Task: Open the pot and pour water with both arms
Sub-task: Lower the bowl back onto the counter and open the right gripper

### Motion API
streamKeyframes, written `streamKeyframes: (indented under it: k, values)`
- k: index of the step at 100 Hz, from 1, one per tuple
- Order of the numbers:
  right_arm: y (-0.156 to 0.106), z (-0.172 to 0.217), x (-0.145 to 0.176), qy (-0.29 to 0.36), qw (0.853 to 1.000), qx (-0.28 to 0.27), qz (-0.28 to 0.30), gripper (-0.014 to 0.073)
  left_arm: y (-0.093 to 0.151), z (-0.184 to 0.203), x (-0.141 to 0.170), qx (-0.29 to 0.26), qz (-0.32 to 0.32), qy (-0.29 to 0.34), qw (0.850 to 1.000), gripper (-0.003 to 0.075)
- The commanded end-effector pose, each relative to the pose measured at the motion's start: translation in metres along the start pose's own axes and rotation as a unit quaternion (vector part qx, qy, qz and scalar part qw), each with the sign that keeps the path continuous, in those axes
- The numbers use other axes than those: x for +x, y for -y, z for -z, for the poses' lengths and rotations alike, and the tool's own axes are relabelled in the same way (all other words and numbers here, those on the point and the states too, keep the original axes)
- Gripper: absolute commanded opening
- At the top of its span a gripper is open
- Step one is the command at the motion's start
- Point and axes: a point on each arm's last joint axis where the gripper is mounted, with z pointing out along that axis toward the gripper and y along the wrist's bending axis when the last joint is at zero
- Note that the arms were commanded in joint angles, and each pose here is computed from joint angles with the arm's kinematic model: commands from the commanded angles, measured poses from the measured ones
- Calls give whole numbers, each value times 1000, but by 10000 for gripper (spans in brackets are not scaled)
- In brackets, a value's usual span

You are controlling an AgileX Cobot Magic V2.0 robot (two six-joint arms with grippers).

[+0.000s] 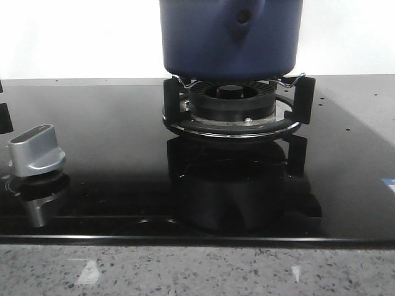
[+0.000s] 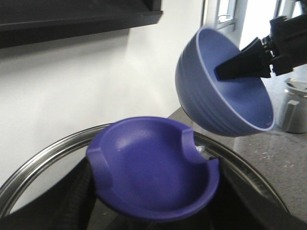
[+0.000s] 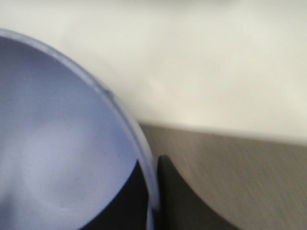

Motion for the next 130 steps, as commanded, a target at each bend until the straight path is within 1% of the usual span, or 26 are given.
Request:
streamKeyframes:
  k: [1, 7, 12, 18, 26, 35, 48, 65, 100, 111, 115, 120, 122, 124, 125, 130]
  values:
    - [22, 29, -6, -22, 999, 26, -32, -66, 21, 5, -38, 15, -5, 74, 997, 274]
    - [39, 27, 7, -76, 995, 44, -49, -66, 26, 1, -39, 24, -3, 76, 997, 274]
    - [52, 24, 20, -127, 988, 55, -67, -66, 29, -2, -39, 29, -1, 78, 997, 274]
    - [67, 17, 35, -169, 979, 69, -87, -66, 32, -4, -40, 33, -4, 82, 996, 274]
    - [82, 8, 50, -208, 969, 80, -108, -66, 37, -9, -42, 37, -5, 91, 995, 274]
    - [96, -2, 65, -234, 959, 87, -133, -66, 41, -13, -43, 44, -10, 96, 994, 274]
    - [109, -13, 83, -257, 948, 91, -162, -66, 47, -17, -43, 54, -10, 95, 994, 274]
    - [118, -28, 100, -272, 941, 95, -175, -66, 48, -18, -43, 55, -10, 95, 994, 274]
    - [123, -44, 118, -288, 935, 97, -182, -66, 48, -18, -43, 56, -11, 95, 994, 274]
    - [124, -45, 117, -281, 937, 99, -180, -63, 48, -18, -42, 56, -13, 91, 994, 274]
    - [124, -45, 116, -280, 938, 99, -176, -44, 48, -18, -41, 56, -16, 88, 994, 274]
    - [124, -45, 116, -280, 939, 99, -175, 7, 48, -18, -41, 56, -19, 85, 995, 274]
    - [124, -45, 116, -280, 939, 99, -175, 38, 48, -18, -41, 56, -19, 85, 995, 274]
    - [124, -45, 116, -280, 939, 99, -175, 87, 48, -18, -41, 56, -20, 84, 995, 274]
    - [125, -45, 117, -280, 939, 100, -176, 87, 48, -18, -41, 56, -20, 84, 995, 274]
    - [125, -44, 117, -280, 938, 100, -177, 197, 48, -18, -41, 56, -20, 84, 995, 274]
